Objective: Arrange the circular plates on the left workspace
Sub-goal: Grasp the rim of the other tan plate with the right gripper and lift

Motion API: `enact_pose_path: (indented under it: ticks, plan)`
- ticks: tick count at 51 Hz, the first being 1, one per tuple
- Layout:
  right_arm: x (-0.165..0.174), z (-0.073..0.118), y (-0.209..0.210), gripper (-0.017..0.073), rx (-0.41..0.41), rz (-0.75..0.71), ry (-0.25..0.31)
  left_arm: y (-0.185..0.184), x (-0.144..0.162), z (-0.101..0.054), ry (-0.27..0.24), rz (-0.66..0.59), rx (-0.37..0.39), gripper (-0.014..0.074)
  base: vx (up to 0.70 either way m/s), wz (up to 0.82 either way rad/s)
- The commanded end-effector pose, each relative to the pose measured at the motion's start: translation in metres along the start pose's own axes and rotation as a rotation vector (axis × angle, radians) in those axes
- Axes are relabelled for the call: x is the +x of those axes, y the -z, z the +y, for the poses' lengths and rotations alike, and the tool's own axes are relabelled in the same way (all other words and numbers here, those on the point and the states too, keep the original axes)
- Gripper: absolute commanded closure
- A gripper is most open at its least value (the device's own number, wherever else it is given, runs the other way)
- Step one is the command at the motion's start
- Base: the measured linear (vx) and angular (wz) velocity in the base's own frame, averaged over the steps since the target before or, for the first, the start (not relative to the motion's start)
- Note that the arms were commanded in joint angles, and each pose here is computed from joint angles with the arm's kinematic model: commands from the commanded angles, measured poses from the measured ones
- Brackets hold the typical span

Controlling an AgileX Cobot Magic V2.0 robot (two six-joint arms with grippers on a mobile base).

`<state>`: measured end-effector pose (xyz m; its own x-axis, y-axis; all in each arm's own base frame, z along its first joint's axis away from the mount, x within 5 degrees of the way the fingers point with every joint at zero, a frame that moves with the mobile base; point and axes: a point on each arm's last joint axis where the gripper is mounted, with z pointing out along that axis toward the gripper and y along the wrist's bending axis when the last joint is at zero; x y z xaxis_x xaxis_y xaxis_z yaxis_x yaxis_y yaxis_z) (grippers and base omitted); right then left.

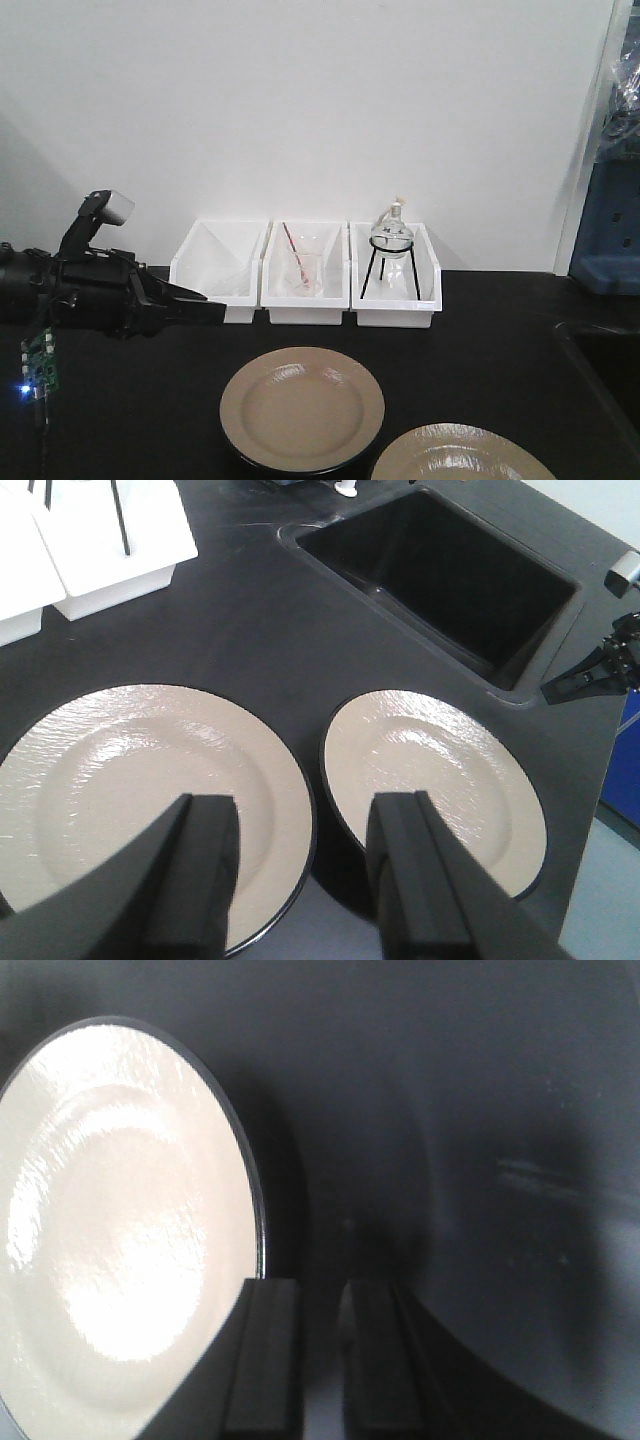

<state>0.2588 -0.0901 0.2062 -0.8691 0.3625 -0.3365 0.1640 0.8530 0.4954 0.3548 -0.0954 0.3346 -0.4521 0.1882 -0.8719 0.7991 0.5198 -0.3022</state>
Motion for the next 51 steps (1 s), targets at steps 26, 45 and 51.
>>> enact_pose_path:
  ticks: [26, 45, 51]
  plan:
    - [-0.001, -0.011, -0.043, -0.0062, -0.266, 0.153, -0.186, 0.015, -0.023, -0.018, -0.025, -0.091, 0.019, 0.0182, 0.0, 0.0]
    - [-0.001, 0.005, -0.094, -0.0008, -0.374, 0.172, -0.233, 0.015, -0.023, -0.019, -0.025, -0.089, 0.023, 0.0182, 0.0, 0.0]
    - [-0.001, 0.015, -0.101, 0.0126, -0.386, 0.167, -0.232, 0.015, -0.023, -0.019, -0.026, -0.089, 0.023, 0.0182, 0.0, 0.0]
